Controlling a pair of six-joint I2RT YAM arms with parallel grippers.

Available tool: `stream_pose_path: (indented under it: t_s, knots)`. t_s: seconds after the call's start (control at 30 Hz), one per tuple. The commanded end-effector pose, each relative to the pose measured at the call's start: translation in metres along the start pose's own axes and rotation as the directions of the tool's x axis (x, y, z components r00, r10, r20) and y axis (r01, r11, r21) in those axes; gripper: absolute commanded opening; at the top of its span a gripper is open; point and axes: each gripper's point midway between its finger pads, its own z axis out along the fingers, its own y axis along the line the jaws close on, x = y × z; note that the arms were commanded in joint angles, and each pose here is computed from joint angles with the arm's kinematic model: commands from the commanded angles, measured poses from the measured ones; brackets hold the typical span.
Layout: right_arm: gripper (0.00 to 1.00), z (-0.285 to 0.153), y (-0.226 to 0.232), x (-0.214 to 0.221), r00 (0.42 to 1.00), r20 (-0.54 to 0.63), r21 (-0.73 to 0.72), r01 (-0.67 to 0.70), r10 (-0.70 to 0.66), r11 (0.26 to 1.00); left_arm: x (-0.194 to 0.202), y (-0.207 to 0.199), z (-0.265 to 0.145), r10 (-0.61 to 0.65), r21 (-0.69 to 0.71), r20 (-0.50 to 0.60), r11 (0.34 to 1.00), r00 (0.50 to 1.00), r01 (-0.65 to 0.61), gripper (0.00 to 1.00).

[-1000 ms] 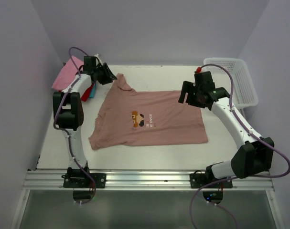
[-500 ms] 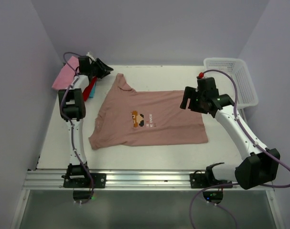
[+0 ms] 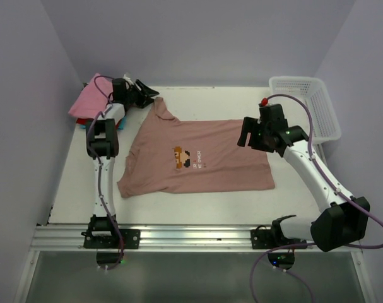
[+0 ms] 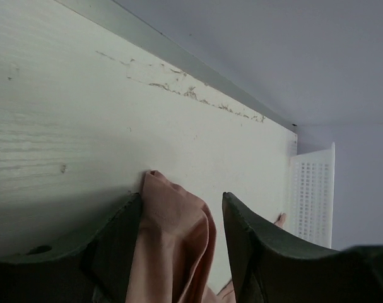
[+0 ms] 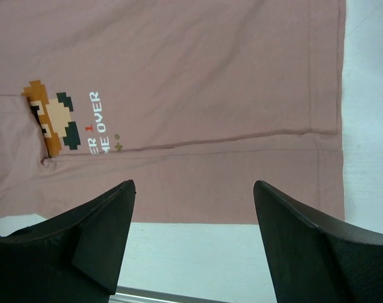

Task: Fold and stack the t-shirts
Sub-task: Fold the tshirt

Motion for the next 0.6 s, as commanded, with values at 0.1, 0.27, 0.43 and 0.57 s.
stream_pose_path:
  t_s: [0.1,0.27,0.43,0.57]
  knots:
    - [0.80,-0.006,0.001,0.000,1.000,0.017,-0.009,0.008,-0.008,1.000,0.035,0.004,0.013,-0.005,0.007,-0.093,1.000,0.996,0.006,0.59]
    - [0.77,-0.007,-0.001,0.001,1.000,0.021,-0.002,0.009,-0.009,1.000,0.034,-0.001,0.013,-0.003,0.031,-0.093,1.000,0.996,0.006,0.21]
    - [0.73,-0.009,-0.005,0.001,0.999,0.039,0.013,0.011,-0.012,1.000,0.030,-0.008,0.010,0.007,0.039,-0.081,0.999,0.997,-0.004,0.00]
    - [0.70,-0.008,-0.009,-0.005,0.998,0.066,0.037,-0.002,-0.001,0.999,0.030,-0.021,-0.001,0.033,0.072,-0.073,0.997,0.997,-0.028,0.00]
